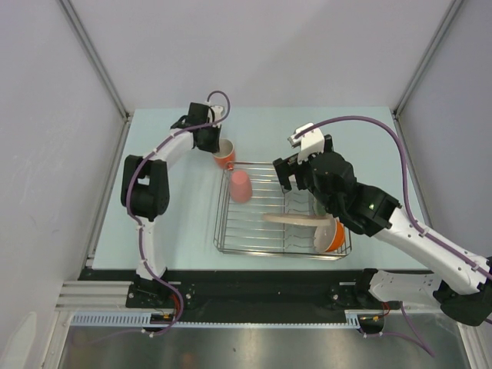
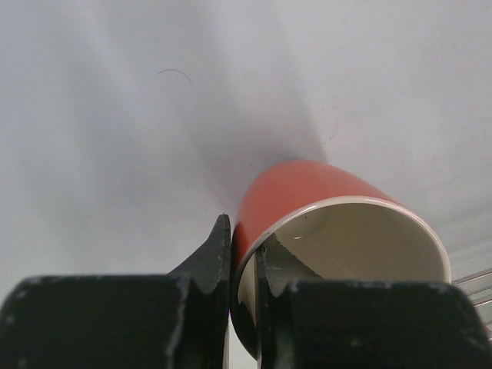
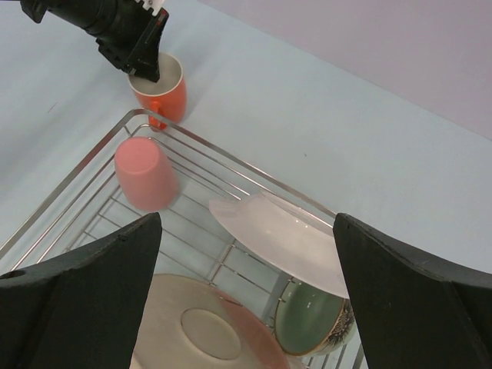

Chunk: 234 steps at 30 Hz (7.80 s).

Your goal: Load the mixed dishes into the dish rack

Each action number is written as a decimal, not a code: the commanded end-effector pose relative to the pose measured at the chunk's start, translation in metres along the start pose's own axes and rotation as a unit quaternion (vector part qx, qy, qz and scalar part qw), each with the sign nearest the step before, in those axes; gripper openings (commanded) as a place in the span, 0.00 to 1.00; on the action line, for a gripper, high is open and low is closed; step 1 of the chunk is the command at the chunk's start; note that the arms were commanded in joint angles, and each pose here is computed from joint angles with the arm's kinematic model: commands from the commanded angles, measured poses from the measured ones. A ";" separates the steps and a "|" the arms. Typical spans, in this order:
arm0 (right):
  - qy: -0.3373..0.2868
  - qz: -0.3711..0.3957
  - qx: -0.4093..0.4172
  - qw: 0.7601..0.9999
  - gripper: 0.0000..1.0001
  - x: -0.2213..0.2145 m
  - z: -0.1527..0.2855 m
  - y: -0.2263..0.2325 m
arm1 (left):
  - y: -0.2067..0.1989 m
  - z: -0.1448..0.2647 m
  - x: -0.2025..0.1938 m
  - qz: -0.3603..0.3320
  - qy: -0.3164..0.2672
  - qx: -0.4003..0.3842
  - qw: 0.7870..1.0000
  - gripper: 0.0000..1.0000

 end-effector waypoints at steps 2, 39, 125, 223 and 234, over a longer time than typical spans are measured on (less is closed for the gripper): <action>0.007 -0.013 0.001 1.000 1.00 -0.007 -0.003 0.002 | -0.005 0.017 0.015 0.010 -0.032 -0.006 0.999 0.01; -0.111 -0.522 0.611 0.585 1.00 0.090 -0.001 0.085 | -0.147 0.334 0.117 0.016 -0.317 -0.384 0.867 0.00; -0.205 -0.483 0.588 0.616 0.00 0.144 -0.056 0.053 | -0.135 0.338 -0.015 -0.042 -0.210 -0.334 0.918 1.00; 0.313 0.130 0.138 0.931 0.59 -0.209 -0.057 0.228 | -0.010 0.299 -0.070 0.006 -0.187 -0.071 0.980 1.00; 0.281 0.098 0.168 0.940 1.00 -0.171 -0.036 0.223 | -0.012 0.300 -0.070 0.005 -0.188 -0.076 0.979 1.00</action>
Point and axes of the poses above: each gripper's point midway between its finger pads, its own z axis back along the fingers, its own y axis along the line the jaws close on, x = y × z, the point moved 3 cm from there along z, back along the fingers, and after that the axes turned 8 degrees about z, right-handed, at the moved point
